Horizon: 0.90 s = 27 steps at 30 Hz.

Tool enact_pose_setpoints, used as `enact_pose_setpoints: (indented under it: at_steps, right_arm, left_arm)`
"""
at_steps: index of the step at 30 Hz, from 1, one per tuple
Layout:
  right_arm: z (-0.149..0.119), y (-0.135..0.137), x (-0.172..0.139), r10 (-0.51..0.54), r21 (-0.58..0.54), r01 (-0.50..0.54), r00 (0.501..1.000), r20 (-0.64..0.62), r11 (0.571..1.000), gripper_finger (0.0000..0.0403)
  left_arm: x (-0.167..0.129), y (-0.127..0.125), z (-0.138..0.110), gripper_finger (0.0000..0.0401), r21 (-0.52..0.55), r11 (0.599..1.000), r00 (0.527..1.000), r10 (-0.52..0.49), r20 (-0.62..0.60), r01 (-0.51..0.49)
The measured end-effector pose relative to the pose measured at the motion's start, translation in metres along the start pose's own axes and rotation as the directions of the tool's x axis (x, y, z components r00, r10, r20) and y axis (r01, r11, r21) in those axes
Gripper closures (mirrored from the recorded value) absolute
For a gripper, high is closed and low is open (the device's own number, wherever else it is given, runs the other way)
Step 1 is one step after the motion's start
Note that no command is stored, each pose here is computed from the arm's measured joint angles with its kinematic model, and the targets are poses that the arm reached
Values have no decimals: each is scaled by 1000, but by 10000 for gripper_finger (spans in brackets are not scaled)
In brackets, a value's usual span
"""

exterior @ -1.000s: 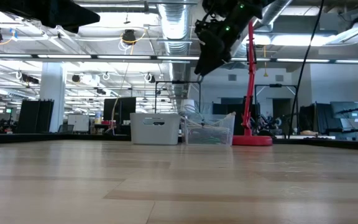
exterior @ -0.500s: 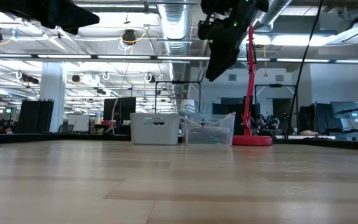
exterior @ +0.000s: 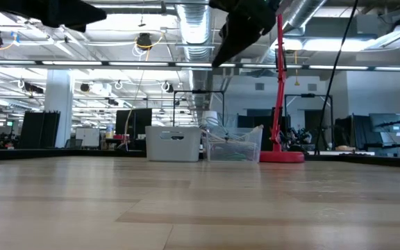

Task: Pick & Place USB Port
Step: Return to Home Position

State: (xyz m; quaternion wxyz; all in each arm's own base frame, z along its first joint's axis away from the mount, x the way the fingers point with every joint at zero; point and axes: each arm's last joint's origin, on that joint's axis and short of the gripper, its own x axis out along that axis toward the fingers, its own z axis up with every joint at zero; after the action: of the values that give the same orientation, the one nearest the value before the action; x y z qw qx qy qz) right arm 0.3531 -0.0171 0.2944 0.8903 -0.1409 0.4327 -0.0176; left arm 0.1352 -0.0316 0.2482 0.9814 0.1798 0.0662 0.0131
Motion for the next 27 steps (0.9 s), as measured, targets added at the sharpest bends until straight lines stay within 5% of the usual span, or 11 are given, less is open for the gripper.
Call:
enact_pose_setpoints:
  at_steps: [6,13,27]
  right_arm:
    - [-6,3,-4,10,-10,-11,999,-35,1000,395]
    - [-26,5,-26,-44,28,41,987,152,999,401]
    - [-112,22,-97,-150,152,81,837,525,985,402]
  left_arm:
    - [-21,4,1,395,20,999,999,41,15,-41]
    - [-46,10,0,396,-15,1000,996,20,88,-19]
    - [-54,11,-3,396,-14,1000,995,3,97,-1]
